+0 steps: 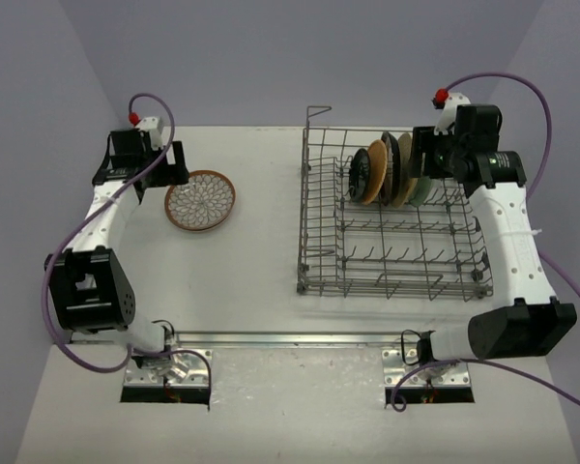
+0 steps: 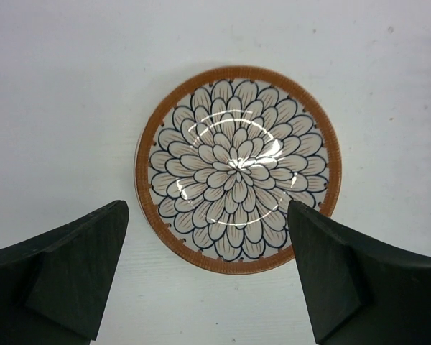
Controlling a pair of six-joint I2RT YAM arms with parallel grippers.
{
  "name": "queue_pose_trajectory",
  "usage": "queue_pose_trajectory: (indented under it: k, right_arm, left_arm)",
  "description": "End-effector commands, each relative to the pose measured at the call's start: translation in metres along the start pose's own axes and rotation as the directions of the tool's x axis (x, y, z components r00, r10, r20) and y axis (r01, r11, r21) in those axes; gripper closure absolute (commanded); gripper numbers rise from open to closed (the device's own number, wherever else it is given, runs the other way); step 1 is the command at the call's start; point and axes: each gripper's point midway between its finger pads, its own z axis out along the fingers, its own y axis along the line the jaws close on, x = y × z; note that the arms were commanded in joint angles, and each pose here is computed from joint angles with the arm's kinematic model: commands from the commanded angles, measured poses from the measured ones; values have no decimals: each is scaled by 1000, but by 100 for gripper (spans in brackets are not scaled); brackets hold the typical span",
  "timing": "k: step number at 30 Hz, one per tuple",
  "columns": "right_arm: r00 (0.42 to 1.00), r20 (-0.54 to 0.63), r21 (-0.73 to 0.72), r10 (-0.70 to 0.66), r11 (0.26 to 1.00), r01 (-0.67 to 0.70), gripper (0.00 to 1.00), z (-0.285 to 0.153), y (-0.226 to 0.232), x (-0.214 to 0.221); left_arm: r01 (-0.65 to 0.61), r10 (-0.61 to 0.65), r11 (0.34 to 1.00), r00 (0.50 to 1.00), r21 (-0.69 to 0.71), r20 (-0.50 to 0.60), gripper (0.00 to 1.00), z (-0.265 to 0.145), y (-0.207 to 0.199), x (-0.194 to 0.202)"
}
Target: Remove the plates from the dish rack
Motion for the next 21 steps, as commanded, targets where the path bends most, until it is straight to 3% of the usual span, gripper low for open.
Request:
queue_pose_trajectory:
  k: [1, 4, 7, 21]
  right_arm:
    - [1000, 3, 136, -16, 991, 15, 39, 8, -29, -6]
    - [999, 4, 217, -34, 976, 33, 53, 15, -45, -8]
    - [999, 4, 260, -40, 965, 38, 59, 23, -54, -9]
    - [994, -49, 378, -94, 920, 106, 61, 89, -84, -11]
  left_arm:
    - [-46, 58, 997, 977, -61, 204, 10, -45, 1, -53]
    - [-76, 91, 995, 959, -65, 267, 10, -71, -7, -67]
    - [-85, 100, 994, 952, -65, 288, 10, -84, -11, -70]
    - [-101, 98, 995, 949, -7, 299, 10, -110, -38, -67]
